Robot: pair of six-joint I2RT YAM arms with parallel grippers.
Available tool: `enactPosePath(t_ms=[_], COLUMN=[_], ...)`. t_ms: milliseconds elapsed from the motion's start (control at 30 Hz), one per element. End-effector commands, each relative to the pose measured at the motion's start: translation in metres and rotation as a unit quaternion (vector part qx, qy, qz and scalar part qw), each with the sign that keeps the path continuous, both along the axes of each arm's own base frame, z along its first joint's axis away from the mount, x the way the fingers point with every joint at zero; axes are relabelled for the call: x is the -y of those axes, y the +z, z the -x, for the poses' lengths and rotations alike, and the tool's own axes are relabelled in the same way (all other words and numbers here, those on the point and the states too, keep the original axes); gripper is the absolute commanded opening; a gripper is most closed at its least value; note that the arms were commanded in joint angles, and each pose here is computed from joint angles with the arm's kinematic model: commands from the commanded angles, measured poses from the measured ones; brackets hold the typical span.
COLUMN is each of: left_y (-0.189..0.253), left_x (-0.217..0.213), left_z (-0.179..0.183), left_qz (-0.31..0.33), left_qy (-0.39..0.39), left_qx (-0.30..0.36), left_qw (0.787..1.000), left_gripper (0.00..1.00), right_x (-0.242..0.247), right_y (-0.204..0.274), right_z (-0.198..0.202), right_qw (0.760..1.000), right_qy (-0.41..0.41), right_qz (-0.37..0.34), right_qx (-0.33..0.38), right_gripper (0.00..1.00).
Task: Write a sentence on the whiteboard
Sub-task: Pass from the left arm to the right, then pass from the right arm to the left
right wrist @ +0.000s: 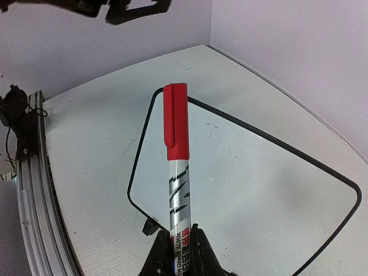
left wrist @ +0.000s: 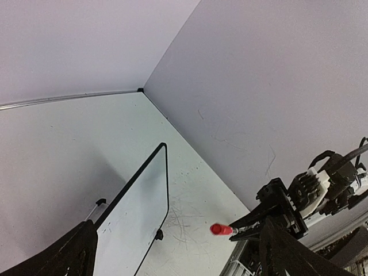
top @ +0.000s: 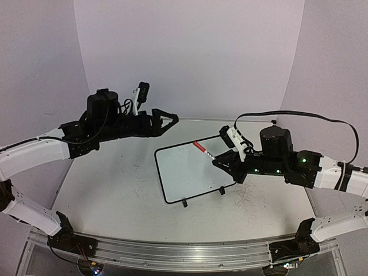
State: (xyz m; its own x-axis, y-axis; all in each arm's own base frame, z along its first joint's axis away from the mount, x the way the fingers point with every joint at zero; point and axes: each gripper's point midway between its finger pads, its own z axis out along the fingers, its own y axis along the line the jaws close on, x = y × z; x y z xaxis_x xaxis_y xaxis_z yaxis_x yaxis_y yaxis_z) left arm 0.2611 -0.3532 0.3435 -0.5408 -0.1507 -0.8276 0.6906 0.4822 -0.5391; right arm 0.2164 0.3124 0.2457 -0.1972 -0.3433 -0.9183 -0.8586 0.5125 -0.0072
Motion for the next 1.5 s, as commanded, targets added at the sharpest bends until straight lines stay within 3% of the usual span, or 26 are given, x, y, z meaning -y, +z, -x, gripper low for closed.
enactPosePath(t_ms=[0,433,500,667,900,967,1100,1300,1467], left_y=[-0.028,-0.056,-0.060,-0.064,-0.060,-0.059,-0.053,-0.055,-0.057], left_x=[0.030,0.065,0.071,0.080,0.083,0.084,0.083,0.084,0.087], left_z=[0.017,0.073,0.079,0.077,0.079,0.080,0.082,0.078,0.075], left_qz=[-0.074,-0.063,-0.063,-0.064,-0.057,-0.054,-0.048,-0.049,-0.051], left_qy=[-0.107,-0.297,-0.311,-0.317,-0.327,-0.333,-0.337,-0.328,-0.322], left_qx=[-0.039,-0.087,-0.092,-0.102,-0.103,-0.106,-0.102,-0.107,-0.111], left_qw=[0.991,0.949,0.944,0.941,0.937,0.935,0.935,0.937,0.939], left_gripper=[0.96,0.85,0.79,0.56,0.39,0.38,0.47,0.25,0.19], right_x=[-0.010,-0.018,-0.019,-0.020,-0.017,-0.017,-0.017,-0.017,-0.018], right_y=[-0.004,0.001,0.002,0.003,-0.001,-0.002,-0.002,-0.001,-0.003], right_z=[0.013,0.023,0.024,0.026,0.027,0.028,0.027,0.027,0.027], right_qw=[0.998,0.995,0.994,0.994,0.994,0.994,0.994,0.994,0.994], right_qy=[0.056,0.098,0.104,0.109,0.107,0.109,0.108,0.108,0.108], right_qz=[0.028,0.013,0.010,0.009,0.011,0.012,0.013,0.012,0.014], right_qx=[-0.008,0.011,0.010,0.011,0.010,0.010,0.010,0.012,0.011], right_gripper=[0.00,0.00,0.00,0.00,0.00,0.00,0.00,0.00,0.00])
